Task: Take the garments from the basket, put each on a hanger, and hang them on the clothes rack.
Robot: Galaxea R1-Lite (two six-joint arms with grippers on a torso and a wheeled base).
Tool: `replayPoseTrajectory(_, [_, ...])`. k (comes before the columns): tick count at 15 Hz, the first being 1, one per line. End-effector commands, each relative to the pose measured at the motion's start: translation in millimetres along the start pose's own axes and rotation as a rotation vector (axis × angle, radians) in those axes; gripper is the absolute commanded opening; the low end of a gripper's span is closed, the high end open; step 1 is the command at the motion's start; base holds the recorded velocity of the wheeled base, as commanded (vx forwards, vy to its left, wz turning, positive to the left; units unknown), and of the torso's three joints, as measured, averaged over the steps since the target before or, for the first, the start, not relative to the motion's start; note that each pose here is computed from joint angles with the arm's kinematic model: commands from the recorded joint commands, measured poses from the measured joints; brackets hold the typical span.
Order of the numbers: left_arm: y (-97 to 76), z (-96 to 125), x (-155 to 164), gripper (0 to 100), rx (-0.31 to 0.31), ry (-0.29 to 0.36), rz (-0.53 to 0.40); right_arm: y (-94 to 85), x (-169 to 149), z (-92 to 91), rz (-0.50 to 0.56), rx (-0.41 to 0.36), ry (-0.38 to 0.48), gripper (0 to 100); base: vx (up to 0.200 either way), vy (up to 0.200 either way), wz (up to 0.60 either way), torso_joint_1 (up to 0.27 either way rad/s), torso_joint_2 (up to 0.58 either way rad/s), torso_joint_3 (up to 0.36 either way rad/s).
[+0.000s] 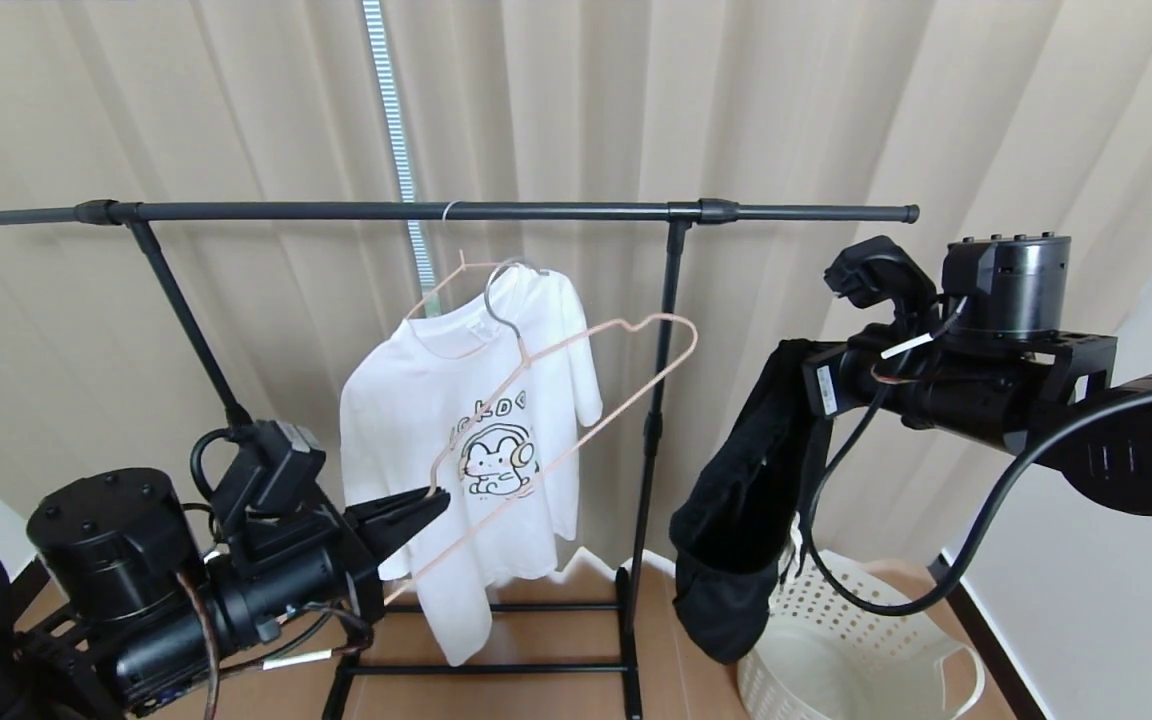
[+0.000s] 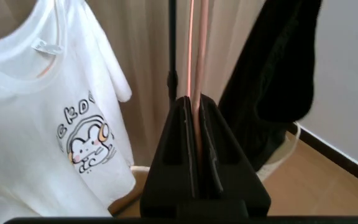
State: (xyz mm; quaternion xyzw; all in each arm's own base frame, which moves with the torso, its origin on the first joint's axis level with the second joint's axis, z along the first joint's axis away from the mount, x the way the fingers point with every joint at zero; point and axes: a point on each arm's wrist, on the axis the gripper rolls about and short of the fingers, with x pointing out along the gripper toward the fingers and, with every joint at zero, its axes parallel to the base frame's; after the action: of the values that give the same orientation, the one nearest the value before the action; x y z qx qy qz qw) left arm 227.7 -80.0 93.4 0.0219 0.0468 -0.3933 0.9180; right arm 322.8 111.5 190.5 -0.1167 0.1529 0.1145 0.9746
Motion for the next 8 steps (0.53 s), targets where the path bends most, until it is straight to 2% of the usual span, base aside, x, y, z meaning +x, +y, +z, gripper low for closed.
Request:
replayPoseTrajectory(1, [3.4,-14.8,-13.9,0,-0.042,0.063,0.006,1.0,0.1,-0.5,-0.011,-0.004,0.004,0,0.0,0.0,0.0,0.0,0.0,0.0])
replayPoseTrajectory(4, [0.2,-18.3,-16.9,0,-0.05,0.082,-0.013,3.2,0.9,-1.4,-0.082,-0.031,0.02,0,0.0,0.0,0.0,0.0,0.0,0.0])
replayPoseTrajectory(7, [-4.7,-21.0,-19.0,0,-0.039,0.096,-0.048,11.1,2.1,-0.6,-0.115,-0.042,0.025,0,0.0,0.0,0.0,0.0,0.0,0.0])
replayPoseTrajectory(8, [-8.9,-21.5,-19.2,0,-0.02,0.1,-0.068,12.6,11.2,-4.0,-0.166,-0.046,0.047,0,0.0,0.0,0.0,0.0,0.0,0.0])
